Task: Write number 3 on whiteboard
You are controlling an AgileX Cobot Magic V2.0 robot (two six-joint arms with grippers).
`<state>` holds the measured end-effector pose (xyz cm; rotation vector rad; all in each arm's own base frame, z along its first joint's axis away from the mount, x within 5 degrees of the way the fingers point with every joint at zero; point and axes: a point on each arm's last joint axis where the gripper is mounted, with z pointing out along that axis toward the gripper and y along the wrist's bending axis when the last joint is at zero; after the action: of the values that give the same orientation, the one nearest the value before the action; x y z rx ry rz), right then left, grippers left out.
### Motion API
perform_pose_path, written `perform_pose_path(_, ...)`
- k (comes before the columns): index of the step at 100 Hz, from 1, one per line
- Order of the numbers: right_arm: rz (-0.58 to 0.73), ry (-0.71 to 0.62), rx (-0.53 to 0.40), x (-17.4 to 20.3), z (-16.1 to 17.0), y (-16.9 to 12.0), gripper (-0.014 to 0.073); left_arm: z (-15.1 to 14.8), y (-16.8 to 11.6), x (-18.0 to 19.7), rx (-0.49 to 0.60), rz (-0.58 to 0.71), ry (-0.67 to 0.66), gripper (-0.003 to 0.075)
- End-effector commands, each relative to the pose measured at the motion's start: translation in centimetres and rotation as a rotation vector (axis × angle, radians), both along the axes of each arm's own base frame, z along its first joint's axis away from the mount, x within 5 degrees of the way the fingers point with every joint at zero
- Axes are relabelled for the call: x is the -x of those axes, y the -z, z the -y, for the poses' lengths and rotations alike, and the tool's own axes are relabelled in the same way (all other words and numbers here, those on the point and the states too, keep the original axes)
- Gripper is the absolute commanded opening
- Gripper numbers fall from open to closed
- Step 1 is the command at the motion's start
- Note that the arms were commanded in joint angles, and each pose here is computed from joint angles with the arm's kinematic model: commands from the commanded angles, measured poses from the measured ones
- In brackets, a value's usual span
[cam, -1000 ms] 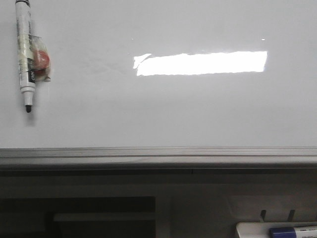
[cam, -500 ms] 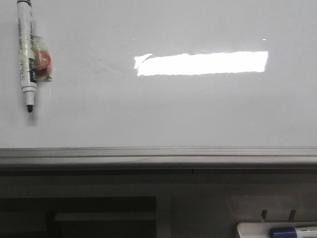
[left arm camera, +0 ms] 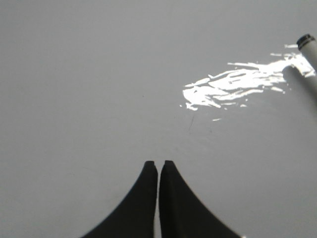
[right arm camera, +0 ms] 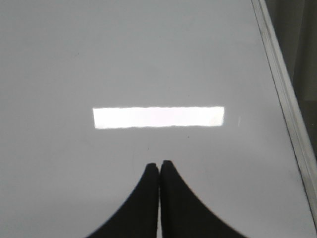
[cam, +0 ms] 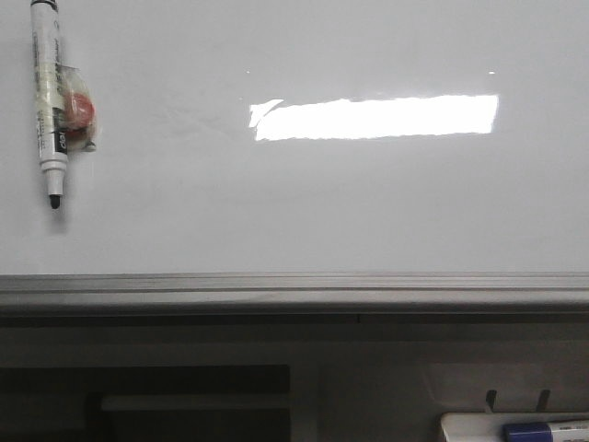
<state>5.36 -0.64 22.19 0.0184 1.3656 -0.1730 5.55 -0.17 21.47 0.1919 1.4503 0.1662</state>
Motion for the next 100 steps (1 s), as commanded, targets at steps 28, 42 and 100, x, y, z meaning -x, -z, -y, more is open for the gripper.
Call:
perform_pose_path(28,-0.143,-0.012,-0.070,-0.2,0.0,-0.7,-0.0041,0.0,-3.2,0.7,0.228,0.045,0.040,-0.0021)
perform_pose_path(42,-0.333,-0.040,-0.135,-0.7,-0.3,-2.5,-0.0041,0.1,-5.7,0.6,0.218,-0.065,0.037,-0.0021)
perform_pose_path(100,-0.497,-0.103,-0.145,-1.6,-0.7,-4.9,-0.0041,0.5,-9.5,-1.2,0.260,-0.157,0.068,0.0300)
